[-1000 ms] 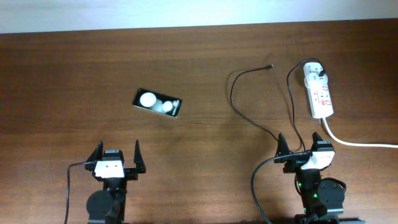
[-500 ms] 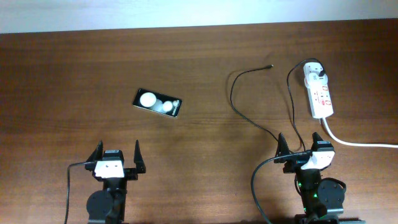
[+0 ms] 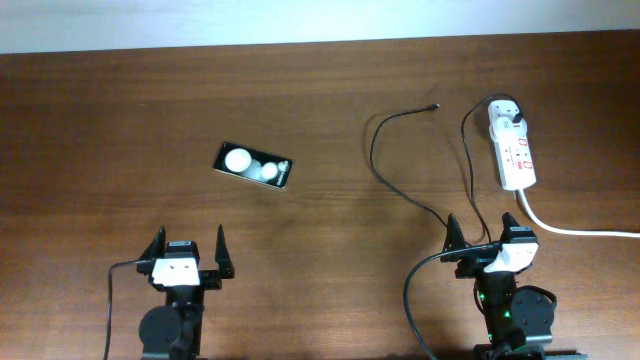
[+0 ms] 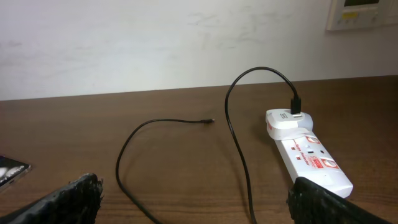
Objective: Plug charger to phone and switch on socket
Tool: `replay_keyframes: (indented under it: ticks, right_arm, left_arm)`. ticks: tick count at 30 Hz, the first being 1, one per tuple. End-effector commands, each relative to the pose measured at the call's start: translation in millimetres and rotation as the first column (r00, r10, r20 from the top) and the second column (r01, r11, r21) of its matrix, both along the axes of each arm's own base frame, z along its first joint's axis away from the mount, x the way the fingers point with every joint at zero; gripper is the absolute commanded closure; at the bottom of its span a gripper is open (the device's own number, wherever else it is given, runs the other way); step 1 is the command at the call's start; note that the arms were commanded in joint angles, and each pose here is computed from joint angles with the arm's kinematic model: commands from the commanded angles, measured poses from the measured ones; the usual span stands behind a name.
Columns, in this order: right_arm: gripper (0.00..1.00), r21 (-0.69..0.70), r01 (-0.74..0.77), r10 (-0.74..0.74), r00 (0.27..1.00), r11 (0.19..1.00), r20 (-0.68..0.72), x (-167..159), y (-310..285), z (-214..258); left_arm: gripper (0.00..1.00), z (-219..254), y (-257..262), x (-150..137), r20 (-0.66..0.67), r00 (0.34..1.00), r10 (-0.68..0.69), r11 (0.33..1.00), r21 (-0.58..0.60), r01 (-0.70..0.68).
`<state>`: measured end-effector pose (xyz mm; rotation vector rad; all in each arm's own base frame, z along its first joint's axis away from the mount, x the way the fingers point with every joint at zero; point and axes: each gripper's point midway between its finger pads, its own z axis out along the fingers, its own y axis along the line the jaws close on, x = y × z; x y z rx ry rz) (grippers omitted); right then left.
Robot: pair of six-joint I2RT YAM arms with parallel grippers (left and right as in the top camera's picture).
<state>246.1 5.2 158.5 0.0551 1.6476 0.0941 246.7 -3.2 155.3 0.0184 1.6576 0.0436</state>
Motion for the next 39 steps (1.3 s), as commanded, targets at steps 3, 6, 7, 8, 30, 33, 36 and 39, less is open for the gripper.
replay_keyframes:
  ticks: [3, 6, 7, 8, 30, 33, 36, 39]
  right_arm:
    - [0.01, -0.008, -0.006, 0.006, 1.0, 1.0, 0.002, -0.1, 1.5, -2.1]
    - [0.01, -0.008, -0.006, 0.006, 1.0, 1.0, 0.002, -0.1, 1.5, -2.1]
    - [0.01, -0.008, -0.006, 0.006, 1.0, 1.0, 0.002, -0.1, 1.5, -2.1]
    - [0.01, -0.008, -0.006, 0.006, 1.0, 1.0, 0.002, -0.1, 1.5, -2.1]
    - [0.01, -0.008, -0.006, 0.006, 1.0, 1.0, 0.002, -0.1, 1.5, -2.0]
    - [0.01, -0.008, -0.006, 0.006, 1.0, 1.0, 0.002, -0.1, 1.5, -2.1]
    - [0.01, -0.008, -0.006, 0.006, 1.0, 1.0, 0.002, -0.1, 1.5, -2.0]
    - [0.01, -0.008, -0.006, 0.006, 1.0, 1.0, 0.002, -0.1, 1.5, -2.1]
  left_arm:
    - [0.01, -3.1, -0.7, 0.1, -0.012, 1.0, -0.006, 1.0, 0.015, 0.006]
    - [0.01, -3.2, -0.7, 0.1, -0.012, 1.0, -0.006, 1.0, 0.015, 0.006]
    - [0.01, -3.2, -0.7, 0.1, -0.012, 1.0, -0.006, 1.0, 0.015, 0.006]
    - [0.01, -3.2, -0.7, 0.1, -0.012, 1.0, -0.006, 1.0, 0.015, 0.006]
    - [0.01, 9.0, -1.0, -3.0, -0.014, 1.0, -0.009, 1.0, 0.008, 0.009]
    - [0.01, 10.1, -1.2, -3.1, -0.011, 1.0, -0.007, 1.0, -0.024, 0.007]
    - [0.01, 17.9, -1.1, -3.9, 0.005, 1.0, -0.007, 1.0, -0.025, 0.007]
    - [0.01, 28.5, -0.9, -5.9, 0.003, 1.0, -0.007, 1.0, -0.025, 0.007]
